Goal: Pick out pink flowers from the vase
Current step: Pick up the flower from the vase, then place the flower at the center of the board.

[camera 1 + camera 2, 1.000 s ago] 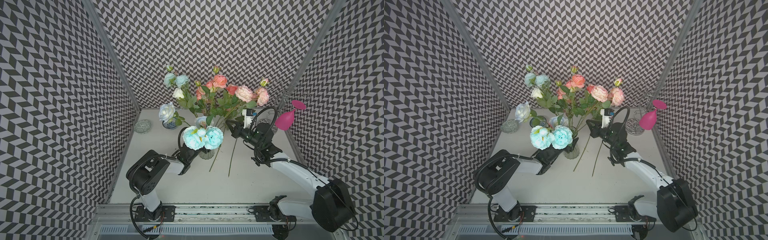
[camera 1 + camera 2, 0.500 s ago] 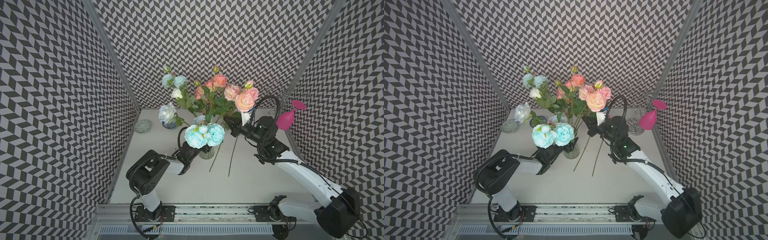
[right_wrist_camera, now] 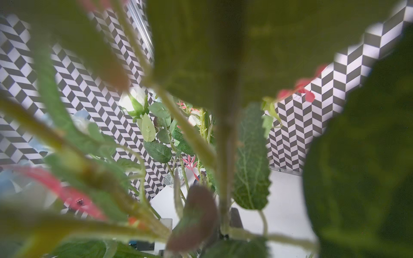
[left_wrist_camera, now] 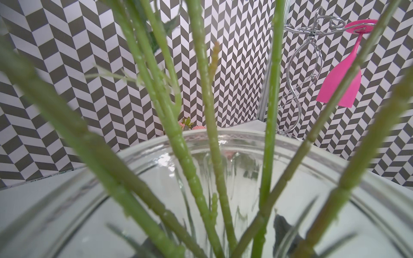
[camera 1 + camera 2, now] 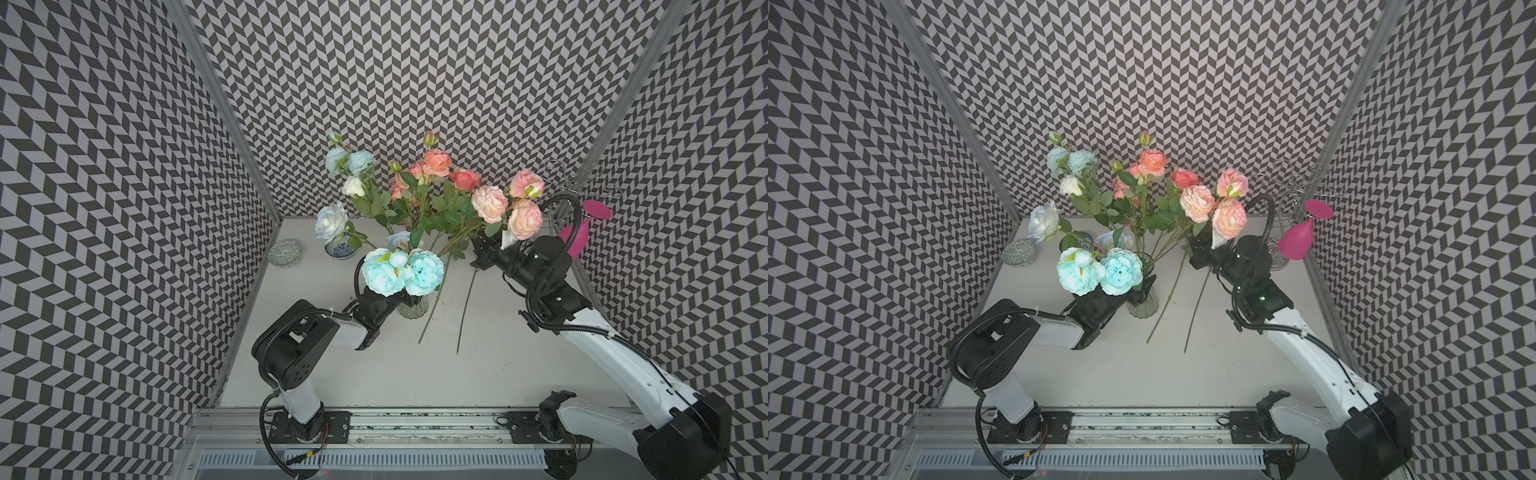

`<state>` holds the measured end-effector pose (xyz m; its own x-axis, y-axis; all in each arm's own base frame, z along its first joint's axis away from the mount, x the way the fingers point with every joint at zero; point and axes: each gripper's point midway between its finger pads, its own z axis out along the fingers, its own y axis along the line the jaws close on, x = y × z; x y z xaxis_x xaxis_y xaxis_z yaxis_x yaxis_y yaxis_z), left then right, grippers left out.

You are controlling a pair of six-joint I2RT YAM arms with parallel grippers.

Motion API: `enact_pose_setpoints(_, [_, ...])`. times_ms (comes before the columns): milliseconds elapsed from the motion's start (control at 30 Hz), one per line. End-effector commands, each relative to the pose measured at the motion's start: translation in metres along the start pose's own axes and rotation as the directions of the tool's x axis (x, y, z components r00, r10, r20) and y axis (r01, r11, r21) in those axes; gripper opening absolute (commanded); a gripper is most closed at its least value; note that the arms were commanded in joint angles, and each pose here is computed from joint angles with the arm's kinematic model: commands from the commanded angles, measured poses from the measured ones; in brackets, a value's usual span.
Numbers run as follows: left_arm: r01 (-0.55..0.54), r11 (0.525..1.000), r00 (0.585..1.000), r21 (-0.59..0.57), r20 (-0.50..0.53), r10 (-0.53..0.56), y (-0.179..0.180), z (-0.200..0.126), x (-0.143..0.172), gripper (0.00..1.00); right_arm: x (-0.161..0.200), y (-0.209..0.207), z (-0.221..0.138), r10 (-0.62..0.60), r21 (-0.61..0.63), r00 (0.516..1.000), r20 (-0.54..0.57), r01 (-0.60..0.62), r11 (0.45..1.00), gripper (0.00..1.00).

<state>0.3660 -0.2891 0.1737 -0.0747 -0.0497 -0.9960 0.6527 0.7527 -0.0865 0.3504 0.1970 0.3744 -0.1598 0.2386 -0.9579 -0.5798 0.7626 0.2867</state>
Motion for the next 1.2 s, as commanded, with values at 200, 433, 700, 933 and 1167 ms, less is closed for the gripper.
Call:
enact_pose_setpoints(200, [0.045,0.999,0.995,-0.012,-0.086,-0.046,0.004,-0.007,0.025,0.0,-0.045,-0.037,-0.04,-0.008,0.198,0.984,0.177,-0.028,0.98,0.0])
enact_pose_setpoints(433, [0.04,0.999,0.995,-0.021,-0.088,-0.042,0.006,-0.007,0.026,0.0,-0.071,-0.093,-0.085,-0.002,0.451,0.956,0.293,-0.136,0.882,0.0])
enact_pose_setpoints(700, [0.041,0.999,0.995,-0.026,-0.091,-0.043,0.008,-0.007,0.027,0.0,-0.063,-0.141,-0.127,0.013,0.627,0.938,0.346,-0.241,0.74,0.0])
enact_pose_setpoints(933, [0.041,0.999,0.995,-0.024,-0.096,-0.043,0.007,-0.007,0.028,0.0,-0.017,-0.141,-0.094,0.174,0.539,0.967,0.184,-0.247,0.805,0.0])
enact_pose_setpoints(1167, [0.038,0.999,0.995,-0.027,-0.096,-0.04,0.008,-0.007,0.028,0.0,0.065,-0.122,-0.048,0.339,0.366,0.929,-0.149,-0.267,0.891,0.0])
